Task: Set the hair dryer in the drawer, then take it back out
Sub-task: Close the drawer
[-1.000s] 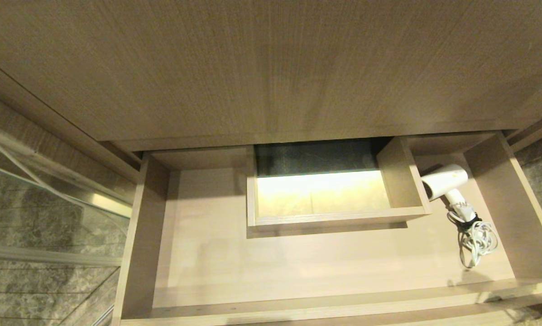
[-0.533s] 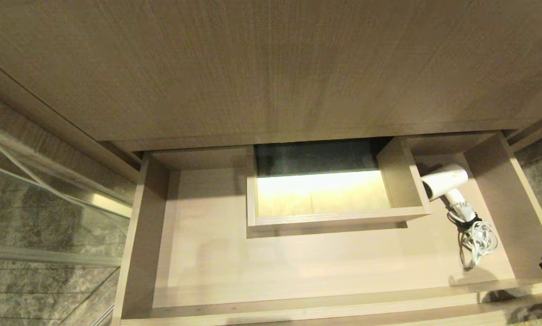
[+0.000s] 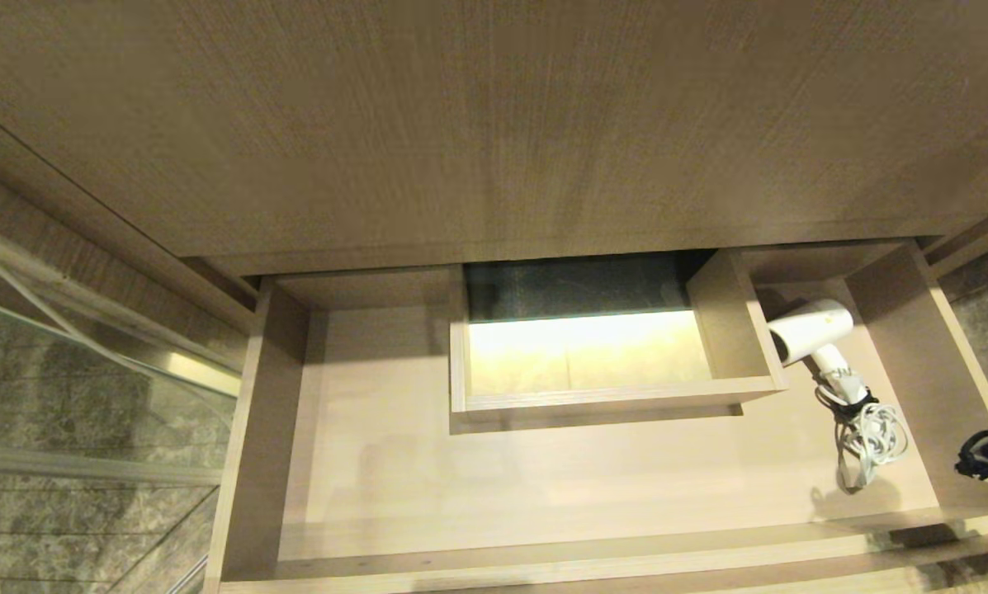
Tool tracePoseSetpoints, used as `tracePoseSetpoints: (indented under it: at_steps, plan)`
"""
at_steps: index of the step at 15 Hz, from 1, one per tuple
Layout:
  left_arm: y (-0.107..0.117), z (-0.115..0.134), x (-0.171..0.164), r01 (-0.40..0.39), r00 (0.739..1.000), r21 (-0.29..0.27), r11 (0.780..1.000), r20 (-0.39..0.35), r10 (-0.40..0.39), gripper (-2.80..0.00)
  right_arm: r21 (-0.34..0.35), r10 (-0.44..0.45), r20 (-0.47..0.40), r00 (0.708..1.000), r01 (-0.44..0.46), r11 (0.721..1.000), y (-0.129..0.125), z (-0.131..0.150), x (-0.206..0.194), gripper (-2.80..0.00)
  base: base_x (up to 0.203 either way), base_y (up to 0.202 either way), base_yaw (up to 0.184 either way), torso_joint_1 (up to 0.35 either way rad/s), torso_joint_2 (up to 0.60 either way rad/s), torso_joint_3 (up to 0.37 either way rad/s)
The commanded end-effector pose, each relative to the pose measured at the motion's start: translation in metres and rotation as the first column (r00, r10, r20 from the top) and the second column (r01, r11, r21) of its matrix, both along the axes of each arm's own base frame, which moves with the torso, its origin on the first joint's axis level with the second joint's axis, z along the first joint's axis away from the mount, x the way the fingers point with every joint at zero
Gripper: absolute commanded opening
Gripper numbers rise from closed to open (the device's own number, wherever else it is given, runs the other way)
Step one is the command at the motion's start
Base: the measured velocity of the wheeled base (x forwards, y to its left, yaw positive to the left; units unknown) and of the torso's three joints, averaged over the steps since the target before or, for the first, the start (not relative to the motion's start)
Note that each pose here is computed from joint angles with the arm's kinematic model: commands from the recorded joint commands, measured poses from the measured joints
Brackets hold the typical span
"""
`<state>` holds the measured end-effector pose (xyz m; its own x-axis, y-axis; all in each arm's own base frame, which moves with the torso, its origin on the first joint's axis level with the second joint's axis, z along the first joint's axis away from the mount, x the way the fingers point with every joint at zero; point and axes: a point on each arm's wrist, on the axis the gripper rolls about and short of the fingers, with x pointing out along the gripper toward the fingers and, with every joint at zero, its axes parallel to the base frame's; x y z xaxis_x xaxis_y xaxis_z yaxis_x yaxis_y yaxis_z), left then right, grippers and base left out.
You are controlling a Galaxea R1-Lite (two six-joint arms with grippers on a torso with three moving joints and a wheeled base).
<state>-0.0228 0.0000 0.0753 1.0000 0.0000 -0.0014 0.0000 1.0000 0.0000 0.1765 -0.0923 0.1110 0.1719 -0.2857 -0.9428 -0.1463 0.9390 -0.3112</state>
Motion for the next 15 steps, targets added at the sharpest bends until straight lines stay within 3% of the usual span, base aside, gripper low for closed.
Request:
tracePoseSetpoints:
  at_steps: [1,6,8,12,15]
  plan:
    - [0.000,0.000,0.000,0.000,1.000,0.000,1.000,0.000,0.000,-2.80,0.004,-0.001,-0.004,1.000,0.001,1.000,-0.001,-0.003,0.004,-2.80,0.000,0.000,0.000,0.000,0.00,0.000]
    - [0.000,0.000,0.000,0.000,1.000,0.000,1.000,0.000,0.000,-2.80,-0.049,-0.011,0.129,0.992,0.017,0.999,-0.009,0.006,0.024,-2.80,0.000,0.000,0.000,0.000,0.00,0.000]
    - [0.000,0.000,0.000,0.000,1.000,0.000,1.000,0.000,0.000,-2.80,-0.098,-0.015,0.260,0.966,0.042,0.994,-0.014,0.015,0.036,-2.80,0.000,0.000,0.000,0.000,0.00,0.000]
    - [0.000,0.000,0.000,0.000,1.000,0.000,1.000,0.000,0.000,-2.80,-0.166,0.021,0.471,0.882,0.066,0.984,-0.016,0.038,0.046,-2.80,0.000,0.000,0.000,0.000,0.00,0.000]
    - [0.000,0.000,0.000,0.000,1.000,0.000,1.000,0.000,0.000,-2.80,-0.178,0.107,0.639,0.762,0.011,0.984,-0.015,0.060,0.051,-2.80,0.000,0.000,0.000,0.000,0.00,0.000]
